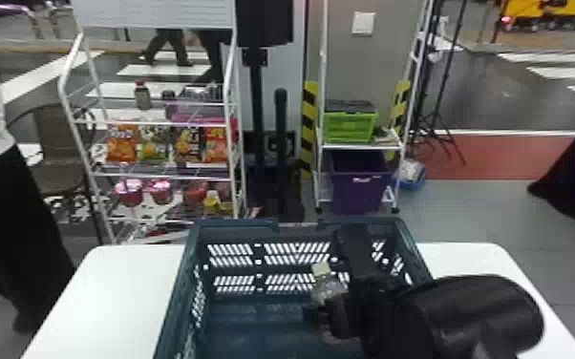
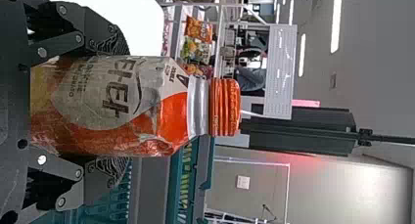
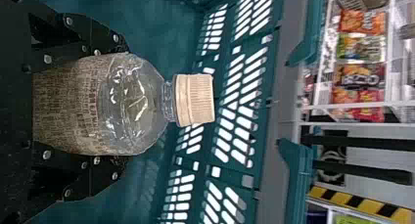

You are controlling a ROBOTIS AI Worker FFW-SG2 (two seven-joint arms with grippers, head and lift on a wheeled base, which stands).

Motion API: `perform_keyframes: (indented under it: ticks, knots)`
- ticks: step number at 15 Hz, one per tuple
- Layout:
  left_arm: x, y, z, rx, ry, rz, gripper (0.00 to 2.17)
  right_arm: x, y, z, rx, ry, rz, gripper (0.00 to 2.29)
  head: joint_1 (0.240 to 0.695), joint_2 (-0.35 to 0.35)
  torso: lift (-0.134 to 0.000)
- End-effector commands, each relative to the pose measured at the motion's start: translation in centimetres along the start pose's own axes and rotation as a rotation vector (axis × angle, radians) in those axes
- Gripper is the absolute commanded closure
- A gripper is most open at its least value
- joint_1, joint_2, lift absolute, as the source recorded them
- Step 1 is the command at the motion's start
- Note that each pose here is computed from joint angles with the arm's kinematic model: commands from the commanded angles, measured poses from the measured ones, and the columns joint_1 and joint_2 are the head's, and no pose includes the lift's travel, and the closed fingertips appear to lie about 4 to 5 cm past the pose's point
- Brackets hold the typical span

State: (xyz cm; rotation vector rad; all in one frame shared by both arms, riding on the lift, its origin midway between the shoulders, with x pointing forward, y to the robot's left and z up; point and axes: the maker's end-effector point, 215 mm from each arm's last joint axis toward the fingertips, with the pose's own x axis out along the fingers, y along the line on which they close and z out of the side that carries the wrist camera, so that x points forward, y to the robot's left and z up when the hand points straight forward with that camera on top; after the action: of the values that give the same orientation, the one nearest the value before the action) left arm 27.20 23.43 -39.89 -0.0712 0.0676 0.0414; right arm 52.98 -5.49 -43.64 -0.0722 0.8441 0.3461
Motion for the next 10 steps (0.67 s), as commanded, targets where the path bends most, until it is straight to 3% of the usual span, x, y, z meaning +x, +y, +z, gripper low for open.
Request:
perform_keyframes:
  ticks: [1, 4, 6, 10]
  knots:
    - [0.2, 0.0, -0.1, 0.001, 0.002, 0.0, 2.15, 1.2, 0.7, -1.1, -0.005, 0.062, 0.025, 1.37, 0.499, 0.0, 0.0]
    - [0.0, 0.0, -0.2, 0.001, 0.004, 0.0, 2.15, 0.8, 0.4, -3.1, -0.018, 0.157, 0.02, 0.07, 0.499, 0.0, 0.0]
    - [-0.1, 0.0, -0.3, 0.001, 0.006, 0.001, 2.15, 0.4, 0.5, -3.2, -0.024, 0.169, 0.02, 0.0, 0.499, 0.0, 0.0]
    - [-0.2, 0.0, -0.1, -0.003, -0.004, -0.002, 2.15, -0.6, 0.9, -1.3, -0.028, 0.116, 0.027, 0.03, 0.499, 0.0, 0.0]
